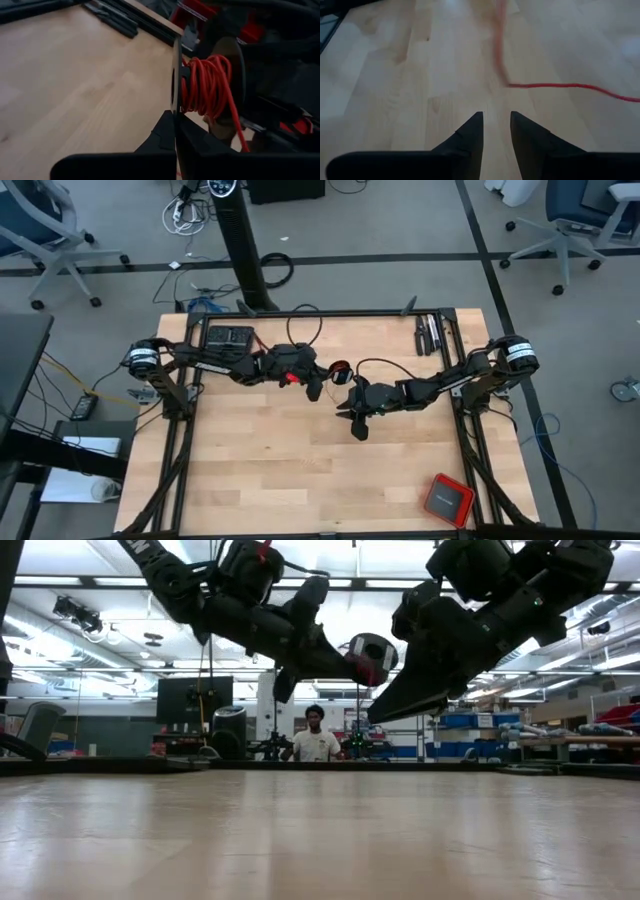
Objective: Coil cords
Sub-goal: Coil the red wire onto the spool
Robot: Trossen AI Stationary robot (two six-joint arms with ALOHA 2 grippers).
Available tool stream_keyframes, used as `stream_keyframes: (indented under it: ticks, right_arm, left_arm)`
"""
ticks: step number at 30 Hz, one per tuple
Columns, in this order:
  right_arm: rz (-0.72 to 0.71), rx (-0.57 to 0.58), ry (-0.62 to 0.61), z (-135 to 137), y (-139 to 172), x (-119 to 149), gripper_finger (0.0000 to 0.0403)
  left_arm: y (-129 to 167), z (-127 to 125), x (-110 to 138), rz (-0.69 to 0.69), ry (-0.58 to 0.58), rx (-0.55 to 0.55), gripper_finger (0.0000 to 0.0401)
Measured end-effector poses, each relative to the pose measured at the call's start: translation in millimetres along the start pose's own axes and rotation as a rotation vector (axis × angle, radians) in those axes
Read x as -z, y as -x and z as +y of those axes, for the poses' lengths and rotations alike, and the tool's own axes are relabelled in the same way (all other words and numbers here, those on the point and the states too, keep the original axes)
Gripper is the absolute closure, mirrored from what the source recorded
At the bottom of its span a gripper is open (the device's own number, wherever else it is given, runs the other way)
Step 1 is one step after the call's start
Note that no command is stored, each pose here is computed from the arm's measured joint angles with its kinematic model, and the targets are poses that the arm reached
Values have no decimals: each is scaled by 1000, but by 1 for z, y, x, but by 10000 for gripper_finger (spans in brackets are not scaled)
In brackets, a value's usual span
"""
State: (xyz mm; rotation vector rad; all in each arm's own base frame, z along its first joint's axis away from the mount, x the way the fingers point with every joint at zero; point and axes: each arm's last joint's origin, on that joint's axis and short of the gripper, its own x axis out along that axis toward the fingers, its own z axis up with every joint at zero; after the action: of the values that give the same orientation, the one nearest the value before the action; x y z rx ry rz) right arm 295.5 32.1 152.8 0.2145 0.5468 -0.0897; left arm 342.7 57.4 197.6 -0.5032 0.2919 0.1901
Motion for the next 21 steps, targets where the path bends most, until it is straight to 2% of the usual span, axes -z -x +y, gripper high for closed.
stream_keyframes:
  ticks: [5, 9, 14, 21]
  right_arm:
    - [-1, 9, -26, -3, 0, 2, 305]
    - [-47, 7, -74, -9, 3, 11, 303]
    - [-134, -71, -103, -2, 9, 18, 304]
    - [-182, -124, -60, 13, 11, 13, 300]
  left_arm:
    - [0, -5, -5, 34, -81, 1, 401]
    - [7, -18, -12, -12, -141, 24, 401]
    - [12, -34, -10, -29, -171, 45, 401]
    - [15, -61, -4, -148, -283, -35, 401]
